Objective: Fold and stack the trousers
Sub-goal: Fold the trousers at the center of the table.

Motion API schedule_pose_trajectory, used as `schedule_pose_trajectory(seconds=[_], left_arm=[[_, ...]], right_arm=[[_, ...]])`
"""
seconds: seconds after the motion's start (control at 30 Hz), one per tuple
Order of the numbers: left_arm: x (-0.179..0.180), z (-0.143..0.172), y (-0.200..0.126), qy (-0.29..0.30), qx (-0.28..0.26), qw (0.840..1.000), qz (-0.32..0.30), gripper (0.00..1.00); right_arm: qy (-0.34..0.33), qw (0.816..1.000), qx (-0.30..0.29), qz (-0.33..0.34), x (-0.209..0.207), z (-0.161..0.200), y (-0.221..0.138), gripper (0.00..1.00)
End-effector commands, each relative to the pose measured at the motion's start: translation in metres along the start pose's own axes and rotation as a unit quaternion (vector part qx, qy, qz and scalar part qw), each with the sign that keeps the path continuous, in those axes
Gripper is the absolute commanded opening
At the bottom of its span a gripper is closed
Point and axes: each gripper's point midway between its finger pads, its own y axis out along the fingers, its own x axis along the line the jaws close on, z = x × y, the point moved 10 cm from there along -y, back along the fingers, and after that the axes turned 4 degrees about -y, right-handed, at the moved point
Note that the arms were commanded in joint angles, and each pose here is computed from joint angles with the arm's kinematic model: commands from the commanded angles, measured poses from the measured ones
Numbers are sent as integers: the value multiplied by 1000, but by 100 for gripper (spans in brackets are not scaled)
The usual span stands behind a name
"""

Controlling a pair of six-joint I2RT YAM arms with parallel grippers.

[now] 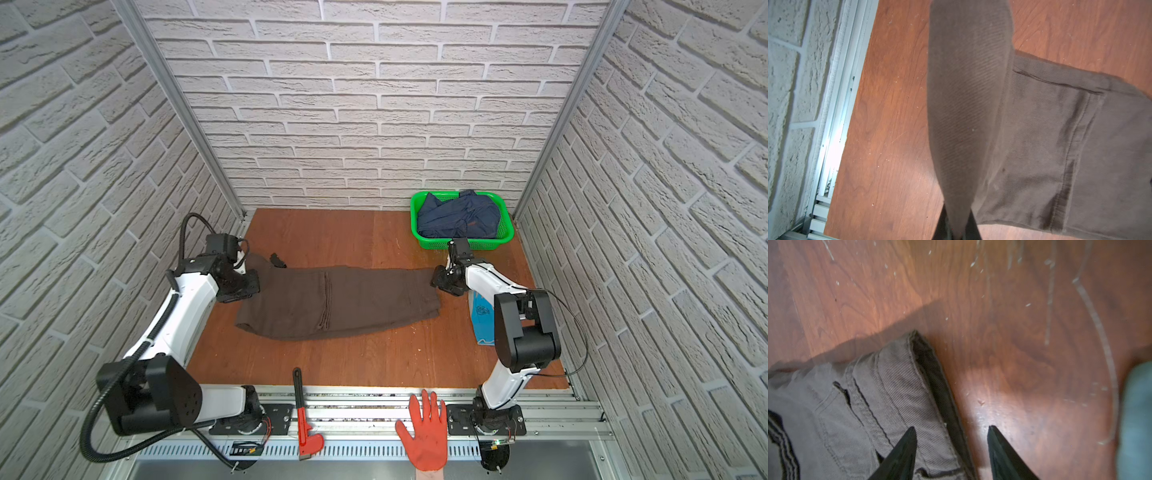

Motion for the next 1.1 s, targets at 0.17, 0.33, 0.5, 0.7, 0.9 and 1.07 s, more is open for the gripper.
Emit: schedule_pose_trajectory(seconds=[0.17, 0.33, 0.5, 0.7, 0.9, 1.07], left_arm=[[-10, -2, -25, 2, -33, 998, 60, 0], [-25, 0, -29, 5, -43, 991, 125, 0], [-49, 5, -33, 27, -42, 987, 153, 0], [-83, 22, -34, 44, -49, 981, 184, 0], [-131, 38, -22, 56, -53, 968, 237, 0], [-180, 49, -12, 83, -45, 962, 258, 0]], right_arm=[[-2, 999, 42, -33, -4, 16, 23, 55], [1, 997, 74, -35, -6, 30, 36, 47], [1, 995, 91, -43, -4, 42, 44, 32], [5, 993, 101, -55, -1, 52, 48, 16], [0, 992, 108, -59, 9, 63, 52, 14], [-3, 993, 106, -60, 13, 68, 51, 13]])
